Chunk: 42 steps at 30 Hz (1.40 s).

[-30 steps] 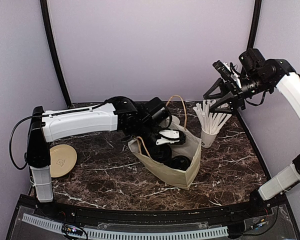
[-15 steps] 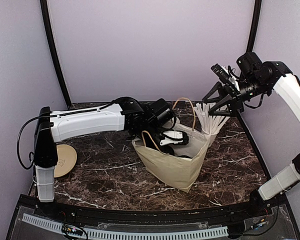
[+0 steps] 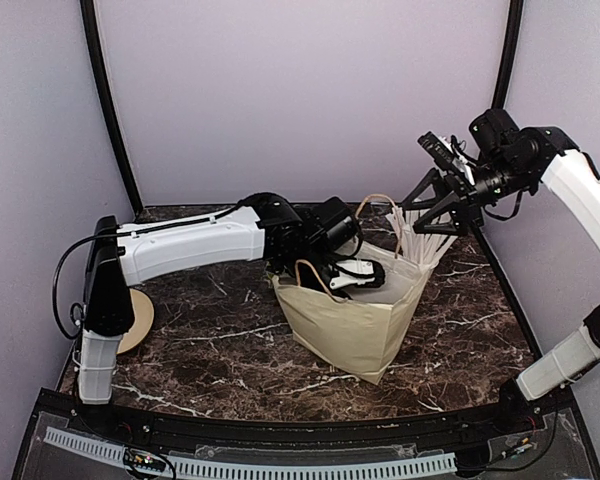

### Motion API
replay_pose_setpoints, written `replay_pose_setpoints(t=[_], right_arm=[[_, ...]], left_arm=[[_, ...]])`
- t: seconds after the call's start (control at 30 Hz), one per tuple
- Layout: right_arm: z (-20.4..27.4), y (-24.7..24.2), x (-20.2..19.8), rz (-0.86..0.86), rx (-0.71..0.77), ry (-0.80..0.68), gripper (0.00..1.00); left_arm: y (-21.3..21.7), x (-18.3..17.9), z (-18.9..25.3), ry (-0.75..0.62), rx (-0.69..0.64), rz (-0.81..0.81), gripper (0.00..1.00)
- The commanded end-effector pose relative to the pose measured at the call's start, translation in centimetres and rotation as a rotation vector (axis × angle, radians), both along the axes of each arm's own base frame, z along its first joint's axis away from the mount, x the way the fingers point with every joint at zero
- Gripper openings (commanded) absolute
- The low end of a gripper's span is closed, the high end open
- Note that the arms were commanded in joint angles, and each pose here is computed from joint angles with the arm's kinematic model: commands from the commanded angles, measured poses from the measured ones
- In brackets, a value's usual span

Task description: Pack the takeout coffee

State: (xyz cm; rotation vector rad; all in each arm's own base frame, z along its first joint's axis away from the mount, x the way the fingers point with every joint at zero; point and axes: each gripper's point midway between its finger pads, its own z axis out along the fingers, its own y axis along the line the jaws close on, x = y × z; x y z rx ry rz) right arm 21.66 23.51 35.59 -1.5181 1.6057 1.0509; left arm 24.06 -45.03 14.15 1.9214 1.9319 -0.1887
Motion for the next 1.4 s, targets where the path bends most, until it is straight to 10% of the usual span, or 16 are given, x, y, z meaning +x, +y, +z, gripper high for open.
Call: replay_pose_setpoints(t=[0.0, 0.33, 0.97, 1.37], right_arm=[[0.5, 0.2, 0.3, -0.001, 0.036, -0.001, 0.67], [0.6, -0.1, -0.3, -0.016, 0.029, -0.008, 0.67], [1.0, 0.0, -0.1, -0.027, 0.040, 0.000, 0.67], [0.9, 0.1, 0.1, -0.029, 0.046, 0.009, 0.68]], left_arm=[[-1.0, -0.4, -3.6, 0.064, 0.061, -0.009, 0.41], [-0.6, -2.3, -3.6, 0.172, 0.075, 0.002, 0.39], [-0.9, -1.6, 6.7, 0.055, -0.124, 0.044, 0.96], [0.3, -2.6, 11.8, 0.033, -0.221, 0.042, 0.99]])
